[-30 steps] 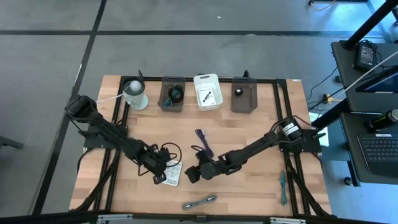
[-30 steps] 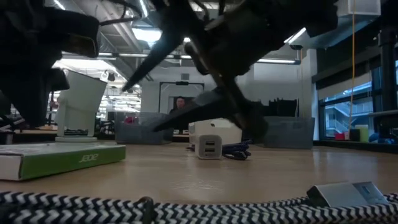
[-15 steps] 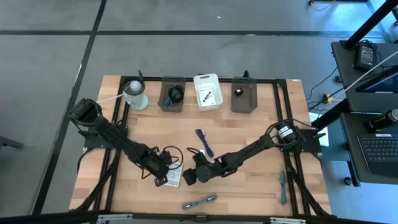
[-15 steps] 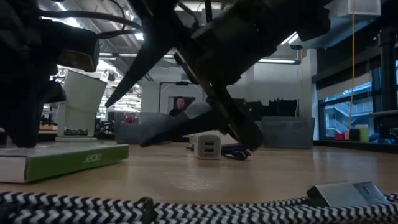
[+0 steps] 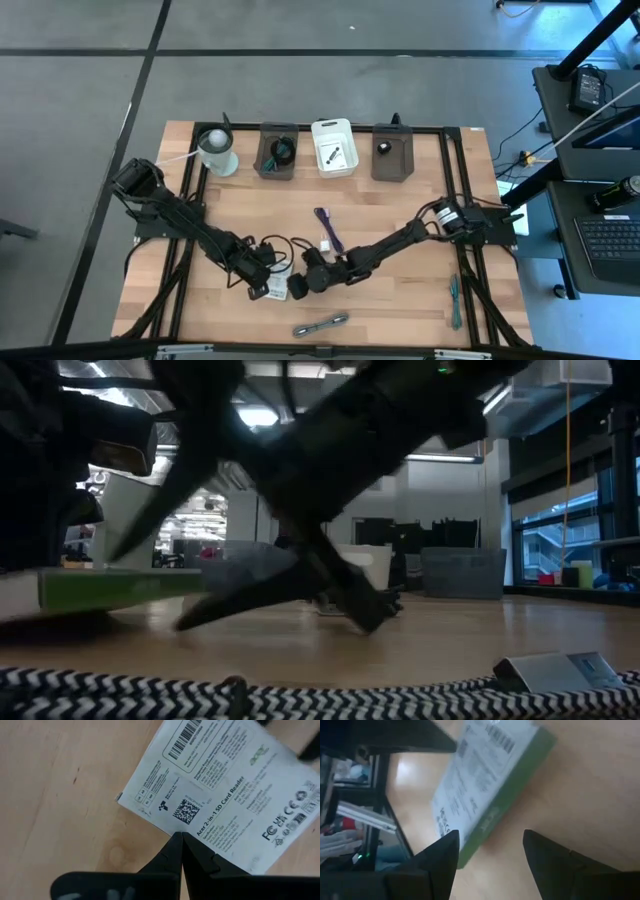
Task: Pick and place items into bin
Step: Put the white card reader box into the white bin
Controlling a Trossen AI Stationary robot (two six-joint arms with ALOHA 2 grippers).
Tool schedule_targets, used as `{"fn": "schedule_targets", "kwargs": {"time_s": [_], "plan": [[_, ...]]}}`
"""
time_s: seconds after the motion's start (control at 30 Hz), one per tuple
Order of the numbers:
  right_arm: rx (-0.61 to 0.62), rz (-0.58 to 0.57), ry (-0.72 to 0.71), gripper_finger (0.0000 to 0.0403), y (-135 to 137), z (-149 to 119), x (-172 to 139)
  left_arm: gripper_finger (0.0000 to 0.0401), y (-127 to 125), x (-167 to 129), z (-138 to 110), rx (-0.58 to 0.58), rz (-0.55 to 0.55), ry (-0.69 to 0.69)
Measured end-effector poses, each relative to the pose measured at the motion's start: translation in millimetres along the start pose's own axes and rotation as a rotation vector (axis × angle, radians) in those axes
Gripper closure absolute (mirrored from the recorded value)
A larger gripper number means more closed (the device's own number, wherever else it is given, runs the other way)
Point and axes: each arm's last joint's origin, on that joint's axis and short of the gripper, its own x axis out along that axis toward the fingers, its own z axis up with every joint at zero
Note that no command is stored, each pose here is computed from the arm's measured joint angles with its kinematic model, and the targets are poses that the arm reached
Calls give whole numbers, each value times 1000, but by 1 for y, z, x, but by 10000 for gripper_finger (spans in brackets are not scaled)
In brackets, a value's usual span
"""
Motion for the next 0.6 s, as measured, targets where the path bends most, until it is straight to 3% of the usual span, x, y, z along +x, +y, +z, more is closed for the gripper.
{"fn": "schedule_targets", "kwargs": {"time_s": [0.37, 0.6], "plan": [[-28, 10, -16, 184, 3, 12, 9, 398, -1, 0, -3, -19, 3, -3], [-45, 31, -34, 256, 4, 15, 11, 398, -1, 0, -3, -21, 7, -13]]}}
